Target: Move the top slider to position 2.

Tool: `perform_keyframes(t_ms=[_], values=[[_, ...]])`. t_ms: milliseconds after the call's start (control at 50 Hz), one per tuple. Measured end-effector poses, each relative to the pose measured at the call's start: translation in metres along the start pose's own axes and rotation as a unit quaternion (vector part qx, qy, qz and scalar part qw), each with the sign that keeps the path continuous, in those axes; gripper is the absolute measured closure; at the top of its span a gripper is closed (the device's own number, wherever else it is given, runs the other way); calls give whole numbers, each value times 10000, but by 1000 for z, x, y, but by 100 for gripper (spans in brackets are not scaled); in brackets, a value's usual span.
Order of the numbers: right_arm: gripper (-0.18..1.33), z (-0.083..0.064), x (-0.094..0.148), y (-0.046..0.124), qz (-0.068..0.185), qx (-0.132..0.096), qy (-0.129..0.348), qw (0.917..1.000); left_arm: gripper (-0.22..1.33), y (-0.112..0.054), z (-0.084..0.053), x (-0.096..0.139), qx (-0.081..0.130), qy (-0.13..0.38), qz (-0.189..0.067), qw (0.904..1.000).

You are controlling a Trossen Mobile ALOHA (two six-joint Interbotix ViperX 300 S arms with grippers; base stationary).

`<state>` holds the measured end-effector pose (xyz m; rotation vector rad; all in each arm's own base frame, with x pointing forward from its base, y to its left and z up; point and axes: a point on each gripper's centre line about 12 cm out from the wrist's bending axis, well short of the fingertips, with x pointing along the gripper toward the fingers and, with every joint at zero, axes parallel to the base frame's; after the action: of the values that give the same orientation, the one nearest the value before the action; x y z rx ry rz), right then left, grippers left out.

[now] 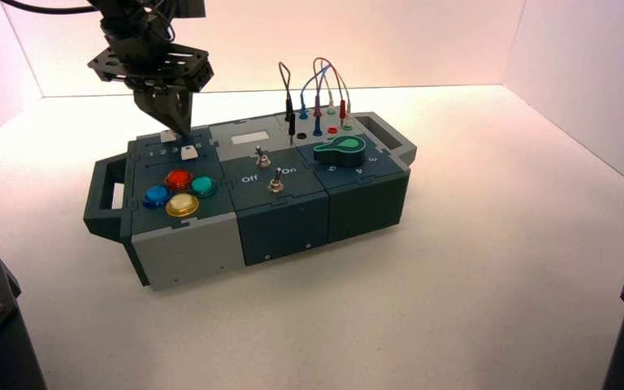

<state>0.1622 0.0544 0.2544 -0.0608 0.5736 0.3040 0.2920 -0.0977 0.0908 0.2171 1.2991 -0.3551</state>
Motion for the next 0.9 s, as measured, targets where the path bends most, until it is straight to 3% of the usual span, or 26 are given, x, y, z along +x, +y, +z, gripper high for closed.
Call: perform_keyframes(t_ms=[300,900], values=[[129,1,-1,0,1,-8,-31,10000,128,0,-6,-1,-23,67,-11,10000],[130,1,-2,0,6,7,-61,10000,128,-2,-4,-2,-5,44,-24,10000]])
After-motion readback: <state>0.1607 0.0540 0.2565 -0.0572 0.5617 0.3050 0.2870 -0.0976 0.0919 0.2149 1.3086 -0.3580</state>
